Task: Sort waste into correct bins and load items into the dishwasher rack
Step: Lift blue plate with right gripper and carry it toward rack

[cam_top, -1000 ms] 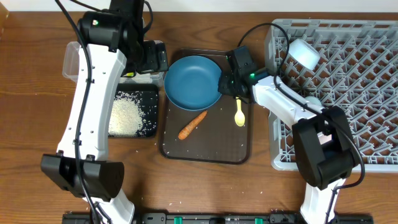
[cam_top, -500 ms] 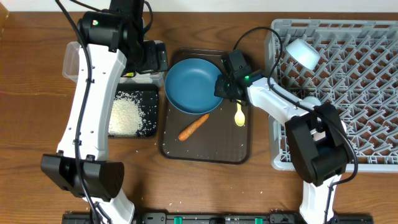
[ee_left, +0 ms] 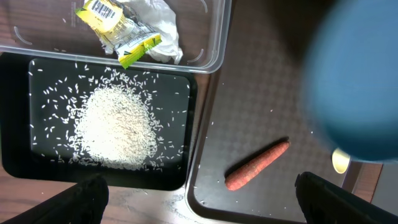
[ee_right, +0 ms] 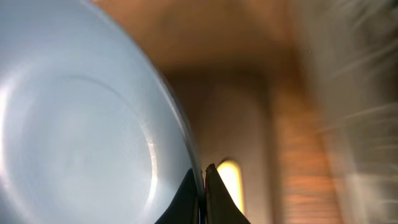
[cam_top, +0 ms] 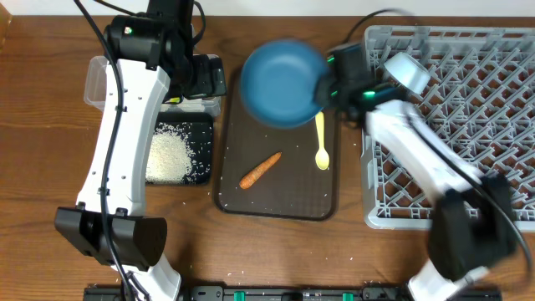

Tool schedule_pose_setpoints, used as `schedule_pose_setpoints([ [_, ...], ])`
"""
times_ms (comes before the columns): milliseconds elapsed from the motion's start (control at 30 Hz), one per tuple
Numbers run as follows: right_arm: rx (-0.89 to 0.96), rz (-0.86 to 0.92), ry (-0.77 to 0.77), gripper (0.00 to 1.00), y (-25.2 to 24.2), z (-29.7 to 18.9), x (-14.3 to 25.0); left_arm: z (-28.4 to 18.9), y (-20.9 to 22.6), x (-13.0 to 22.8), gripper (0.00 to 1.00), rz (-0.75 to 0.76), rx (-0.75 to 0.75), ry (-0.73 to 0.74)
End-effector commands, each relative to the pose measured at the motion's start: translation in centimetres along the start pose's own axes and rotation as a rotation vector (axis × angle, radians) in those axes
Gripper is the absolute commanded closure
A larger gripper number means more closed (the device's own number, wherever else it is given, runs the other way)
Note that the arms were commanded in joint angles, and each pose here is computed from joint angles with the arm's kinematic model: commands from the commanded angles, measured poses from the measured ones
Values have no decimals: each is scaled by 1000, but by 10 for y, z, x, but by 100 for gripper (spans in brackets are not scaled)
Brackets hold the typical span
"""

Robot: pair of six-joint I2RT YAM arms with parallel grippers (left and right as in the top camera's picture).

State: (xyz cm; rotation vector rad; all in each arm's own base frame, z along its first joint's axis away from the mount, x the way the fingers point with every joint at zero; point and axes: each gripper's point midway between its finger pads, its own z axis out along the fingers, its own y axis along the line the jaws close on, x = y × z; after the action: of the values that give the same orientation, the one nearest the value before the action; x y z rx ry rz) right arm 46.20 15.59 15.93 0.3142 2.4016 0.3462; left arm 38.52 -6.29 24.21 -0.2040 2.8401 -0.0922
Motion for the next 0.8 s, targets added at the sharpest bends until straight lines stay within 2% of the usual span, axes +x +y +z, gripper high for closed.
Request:
schedule_pose_setpoints([
  [0, 146, 23, -240, 99, -39, -61, -66, 0, 1, 0, 1, -6, -7, 2],
  [133, 372, 19, -451, 99, -91, -126, -112, 0, 1, 0, 1, -6, -7, 2],
  [200, 558, 22, -567, 99, -124, -165, -130, 0, 1, 0, 2, -6, -7, 3],
  [300, 789, -78, -641, 99, -152, -202, -150, 0, 1, 0, 1, -6, -7, 2],
  [500, 1170, -211, -622, 99, -197, -243, -172, 0, 1, 0, 1, -6, -7, 2],
  [767, 1366, -433, -399, 99, -243, -230, -186, 0, 1, 0, 1, -6, -7, 3],
])
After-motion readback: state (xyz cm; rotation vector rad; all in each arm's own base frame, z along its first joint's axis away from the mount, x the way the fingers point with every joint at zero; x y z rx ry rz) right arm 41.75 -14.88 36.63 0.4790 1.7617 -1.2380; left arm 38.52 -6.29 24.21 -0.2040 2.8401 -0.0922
